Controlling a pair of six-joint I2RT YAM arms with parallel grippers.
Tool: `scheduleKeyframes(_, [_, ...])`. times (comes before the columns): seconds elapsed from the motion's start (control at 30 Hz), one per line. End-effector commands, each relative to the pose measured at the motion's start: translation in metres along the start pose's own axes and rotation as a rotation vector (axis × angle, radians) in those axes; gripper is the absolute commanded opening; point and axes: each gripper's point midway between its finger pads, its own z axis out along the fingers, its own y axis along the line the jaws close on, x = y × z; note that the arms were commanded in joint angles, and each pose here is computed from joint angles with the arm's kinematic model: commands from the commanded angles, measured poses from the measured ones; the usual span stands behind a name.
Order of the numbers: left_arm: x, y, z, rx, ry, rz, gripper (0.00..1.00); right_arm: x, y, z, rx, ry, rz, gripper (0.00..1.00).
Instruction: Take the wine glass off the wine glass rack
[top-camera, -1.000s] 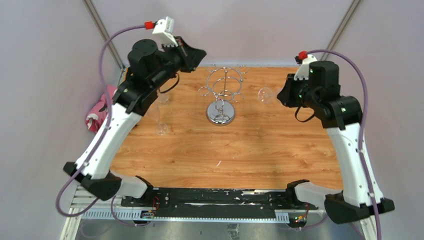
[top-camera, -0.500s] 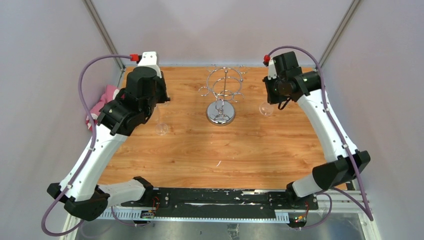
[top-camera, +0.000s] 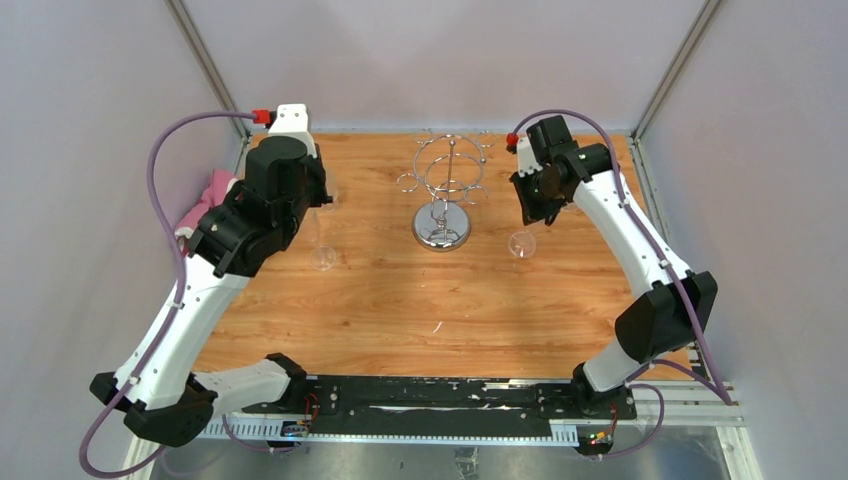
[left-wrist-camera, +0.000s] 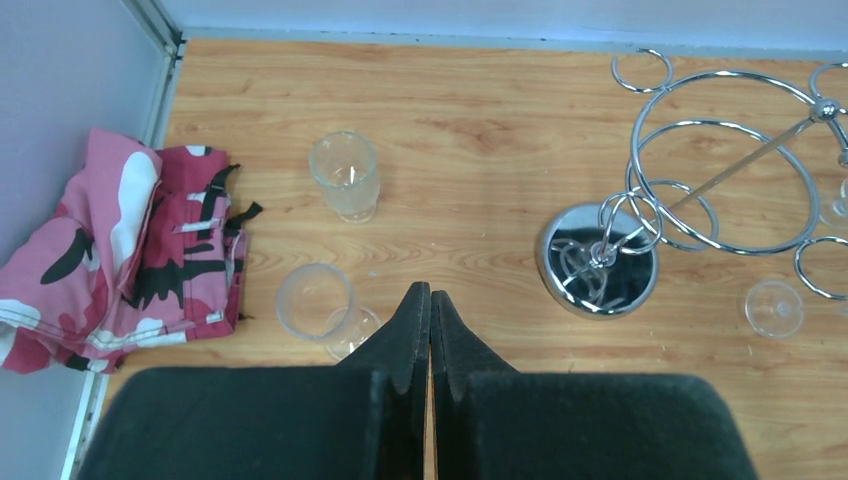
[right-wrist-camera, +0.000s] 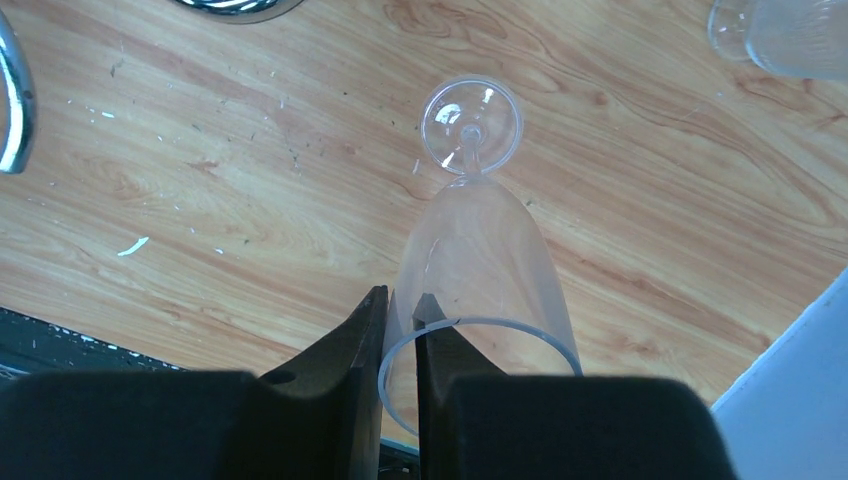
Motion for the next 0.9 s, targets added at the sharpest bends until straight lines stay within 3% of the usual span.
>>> scheduleKeyframes(0.0, [0.006, 0.005, 0.005, -0.037, 0.016, 0.033, 0.00, 0.007, 0.003, 0.008, -0.043, 0.012, -0.018, 0.00])
scheduleKeyframes(0.57, [0.009, 0.002, 0.013, -0.047, 0.034, 0.050, 0.20, 0.014, 0.000, 0.034, -0.052, 0.083, 0.008, 0.02])
scheduleKeyframes(0.63, [0.009, 0.002, 0.014, -0.047, 0.034, 0.051, 0.22, 0.013, 0.000, 0.031, -0.054, 0.073, 0.011, 0.09])
scheduleKeyframes(0.77, [0.009, 0.002, 0.014, -0.046, 0.035, 0.051, 0.23, 0.008, 0.001, 0.023, -0.055, 0.046, 0.016, 0.34])
scheduleKeyframes(0.87, [0.010, 0.001, 0.014, -0.042, 0.037, 0.052, 0.23, 0.003, 0.002, 0.016, -0.054, 0.023, 0.021, 0.43])
